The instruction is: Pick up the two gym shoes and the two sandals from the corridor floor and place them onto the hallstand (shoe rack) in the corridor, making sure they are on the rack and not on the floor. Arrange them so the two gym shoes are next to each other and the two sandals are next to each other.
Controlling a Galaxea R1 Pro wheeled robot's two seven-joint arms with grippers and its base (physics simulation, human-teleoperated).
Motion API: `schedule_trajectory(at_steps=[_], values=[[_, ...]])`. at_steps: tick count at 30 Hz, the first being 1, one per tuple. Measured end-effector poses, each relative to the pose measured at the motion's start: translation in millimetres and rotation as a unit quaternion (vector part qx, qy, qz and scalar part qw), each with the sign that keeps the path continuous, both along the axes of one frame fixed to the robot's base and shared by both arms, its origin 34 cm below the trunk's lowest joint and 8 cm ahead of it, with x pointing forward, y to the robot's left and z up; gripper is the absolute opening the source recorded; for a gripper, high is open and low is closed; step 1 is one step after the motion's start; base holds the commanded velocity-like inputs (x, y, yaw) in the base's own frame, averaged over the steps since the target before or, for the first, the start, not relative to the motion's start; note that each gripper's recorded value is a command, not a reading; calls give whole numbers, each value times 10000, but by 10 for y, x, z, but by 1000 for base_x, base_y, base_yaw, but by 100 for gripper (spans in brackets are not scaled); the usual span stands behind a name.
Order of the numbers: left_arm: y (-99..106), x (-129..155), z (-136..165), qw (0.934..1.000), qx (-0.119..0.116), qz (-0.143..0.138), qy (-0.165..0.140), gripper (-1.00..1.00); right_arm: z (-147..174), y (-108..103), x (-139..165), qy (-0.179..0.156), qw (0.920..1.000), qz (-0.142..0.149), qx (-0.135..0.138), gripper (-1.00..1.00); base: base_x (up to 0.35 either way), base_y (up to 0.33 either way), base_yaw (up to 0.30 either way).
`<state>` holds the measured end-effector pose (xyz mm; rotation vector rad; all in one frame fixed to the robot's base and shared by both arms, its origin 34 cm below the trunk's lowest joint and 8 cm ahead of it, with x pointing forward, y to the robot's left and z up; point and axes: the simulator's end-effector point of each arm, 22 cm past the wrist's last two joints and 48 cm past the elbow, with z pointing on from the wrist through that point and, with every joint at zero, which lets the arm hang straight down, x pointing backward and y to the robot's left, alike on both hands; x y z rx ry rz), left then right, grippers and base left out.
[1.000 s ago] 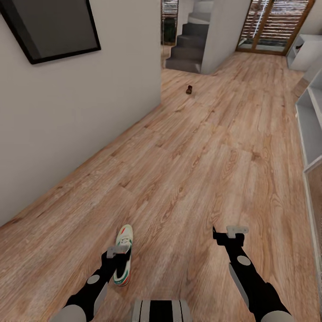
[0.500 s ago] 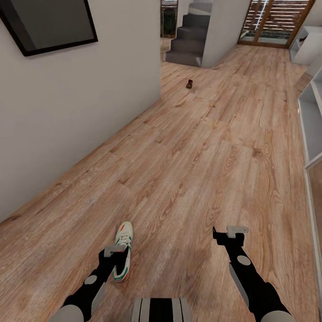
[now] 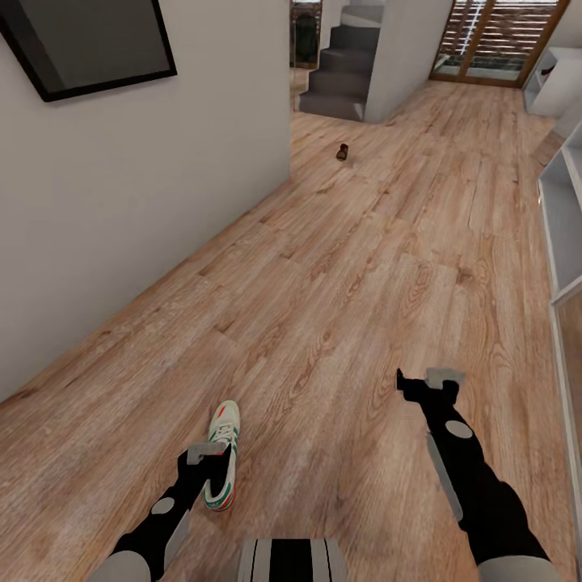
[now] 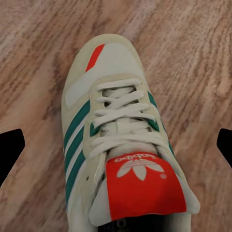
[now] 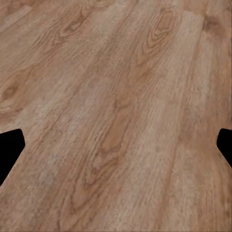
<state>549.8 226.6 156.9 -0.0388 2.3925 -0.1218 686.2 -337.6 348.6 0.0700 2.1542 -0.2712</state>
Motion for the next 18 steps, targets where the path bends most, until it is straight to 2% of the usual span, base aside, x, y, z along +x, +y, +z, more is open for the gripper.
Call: schedule_trajectory(at_steps=[3,9,18], values=[[2,-1,-1,10000,0,5,2,100,292,4,82,5,10000,-34,5,100,0,0,0],[3,-2,-2,10000,0,7,2,100,398,53,96,60,10000,-38,52,100,0,0,0],[3,-113,-155,9999,0,7,157,100,199,64,52,244,9997,-36,60,100,0,0,0]])
